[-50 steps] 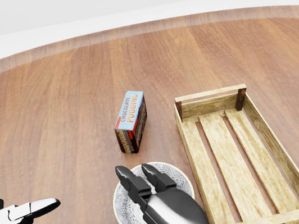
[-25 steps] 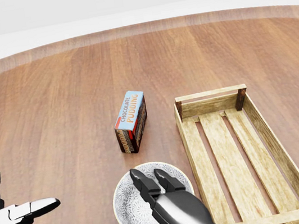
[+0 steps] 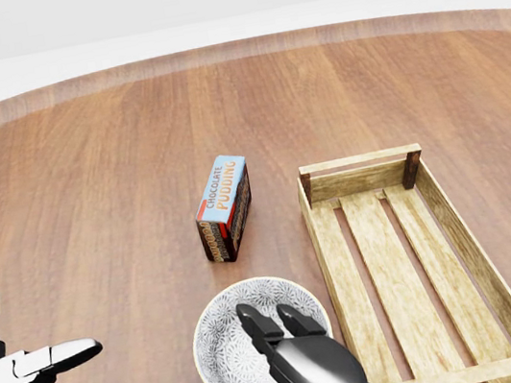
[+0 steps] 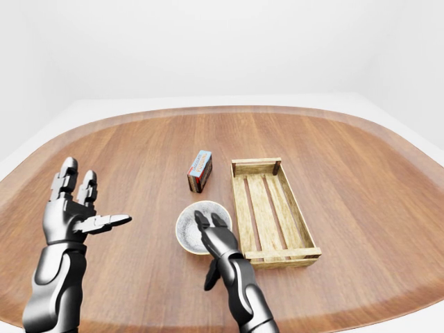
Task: Pick up the bowl on the left and put it in the tray.
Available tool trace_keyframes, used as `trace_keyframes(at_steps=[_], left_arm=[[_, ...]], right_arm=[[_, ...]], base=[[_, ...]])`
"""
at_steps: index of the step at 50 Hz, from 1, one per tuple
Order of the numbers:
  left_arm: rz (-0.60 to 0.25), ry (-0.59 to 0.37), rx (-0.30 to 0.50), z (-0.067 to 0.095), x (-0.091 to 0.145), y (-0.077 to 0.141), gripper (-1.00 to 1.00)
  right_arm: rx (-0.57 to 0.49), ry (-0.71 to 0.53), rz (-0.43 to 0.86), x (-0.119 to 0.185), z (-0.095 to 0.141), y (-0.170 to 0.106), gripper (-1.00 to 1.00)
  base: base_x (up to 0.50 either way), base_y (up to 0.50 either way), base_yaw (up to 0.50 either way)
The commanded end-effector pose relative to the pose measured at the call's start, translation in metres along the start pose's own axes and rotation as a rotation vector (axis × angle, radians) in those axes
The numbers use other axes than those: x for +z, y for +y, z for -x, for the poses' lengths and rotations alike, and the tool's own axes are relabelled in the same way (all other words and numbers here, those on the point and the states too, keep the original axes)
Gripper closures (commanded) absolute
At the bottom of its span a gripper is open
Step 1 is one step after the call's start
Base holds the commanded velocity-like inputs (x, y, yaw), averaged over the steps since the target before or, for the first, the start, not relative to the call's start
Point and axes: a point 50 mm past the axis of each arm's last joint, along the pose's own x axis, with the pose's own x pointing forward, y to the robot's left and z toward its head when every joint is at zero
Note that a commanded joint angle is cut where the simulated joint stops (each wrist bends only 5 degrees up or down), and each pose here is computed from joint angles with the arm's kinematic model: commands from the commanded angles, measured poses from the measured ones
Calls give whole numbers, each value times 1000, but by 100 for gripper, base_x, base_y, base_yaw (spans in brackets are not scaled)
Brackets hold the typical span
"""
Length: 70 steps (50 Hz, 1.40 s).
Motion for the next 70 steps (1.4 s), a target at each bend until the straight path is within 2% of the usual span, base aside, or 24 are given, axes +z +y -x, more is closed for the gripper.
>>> trace_keyframes(at_steps=[1,28,34,49,70], left_arm=[[-23,11,-8,11,-1,-2,-100],[-25,-10,-4,12,5,-1,-100],[-19,34,-2,8,-6,2,-100],[-20,38,-5,1,-22,5,-100],[-18,33,0,6,-16,6,-100]], right_arm=[[9,6,-4,1,-1,3,-100],[66,46,32,-4,-12,10,-100],[69,32,50,2,-17,6,-100],[86,45,65,1,-21,10,-100],[146,62,86,0,-23,33,-100]], base=[[0,0,0],[0,0,0],[0,0,0],[0,0,0],[0,0,0]])
